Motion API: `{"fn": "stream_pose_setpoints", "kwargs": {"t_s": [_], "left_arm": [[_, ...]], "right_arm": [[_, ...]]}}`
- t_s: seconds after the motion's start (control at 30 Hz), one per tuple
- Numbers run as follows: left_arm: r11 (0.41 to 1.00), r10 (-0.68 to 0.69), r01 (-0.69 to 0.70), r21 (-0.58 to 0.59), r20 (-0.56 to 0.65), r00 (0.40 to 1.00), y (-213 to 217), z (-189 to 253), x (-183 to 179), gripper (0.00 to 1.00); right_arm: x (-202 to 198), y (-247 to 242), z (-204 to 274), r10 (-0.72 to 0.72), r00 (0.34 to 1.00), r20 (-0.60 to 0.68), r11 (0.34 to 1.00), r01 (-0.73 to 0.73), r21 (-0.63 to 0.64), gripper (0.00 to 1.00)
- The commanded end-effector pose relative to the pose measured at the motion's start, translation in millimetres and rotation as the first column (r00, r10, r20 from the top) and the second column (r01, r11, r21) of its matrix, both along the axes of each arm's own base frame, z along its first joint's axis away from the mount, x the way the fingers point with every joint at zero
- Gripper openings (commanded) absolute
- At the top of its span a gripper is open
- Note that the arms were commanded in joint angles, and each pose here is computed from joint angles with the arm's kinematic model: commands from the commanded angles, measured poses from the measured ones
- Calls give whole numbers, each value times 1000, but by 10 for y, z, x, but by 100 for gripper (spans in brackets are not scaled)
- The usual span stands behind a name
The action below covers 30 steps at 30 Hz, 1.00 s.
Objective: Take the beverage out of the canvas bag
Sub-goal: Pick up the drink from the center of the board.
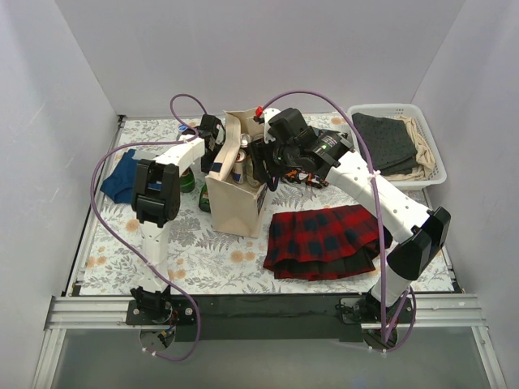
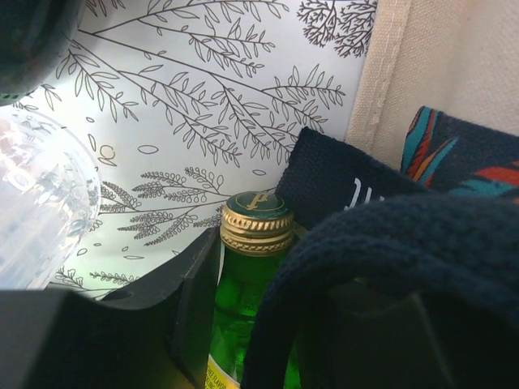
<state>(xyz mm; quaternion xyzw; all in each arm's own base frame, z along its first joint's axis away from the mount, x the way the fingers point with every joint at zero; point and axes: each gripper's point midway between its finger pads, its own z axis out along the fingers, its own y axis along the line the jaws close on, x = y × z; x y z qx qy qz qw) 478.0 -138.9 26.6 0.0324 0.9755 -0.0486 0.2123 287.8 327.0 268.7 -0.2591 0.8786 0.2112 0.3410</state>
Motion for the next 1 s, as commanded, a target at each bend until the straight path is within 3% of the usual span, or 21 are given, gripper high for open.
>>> {"fn": "stream_pose_setpoints", "kwargs": {"t_s": [0.0, 0.97], "left_arm": [[999, 33, -28, -37, 123, 992, 8, 592, 133, 0], [996, 70, -45, -81, 327, 943, 76, 1708, 92, 0]], "right_arm": [[38, 45, 193, 4, 999, 33, 999, -6, 45, 72], [14, 39, 149, 6, 1000, 21, 999, -6, 41, 72]]}}
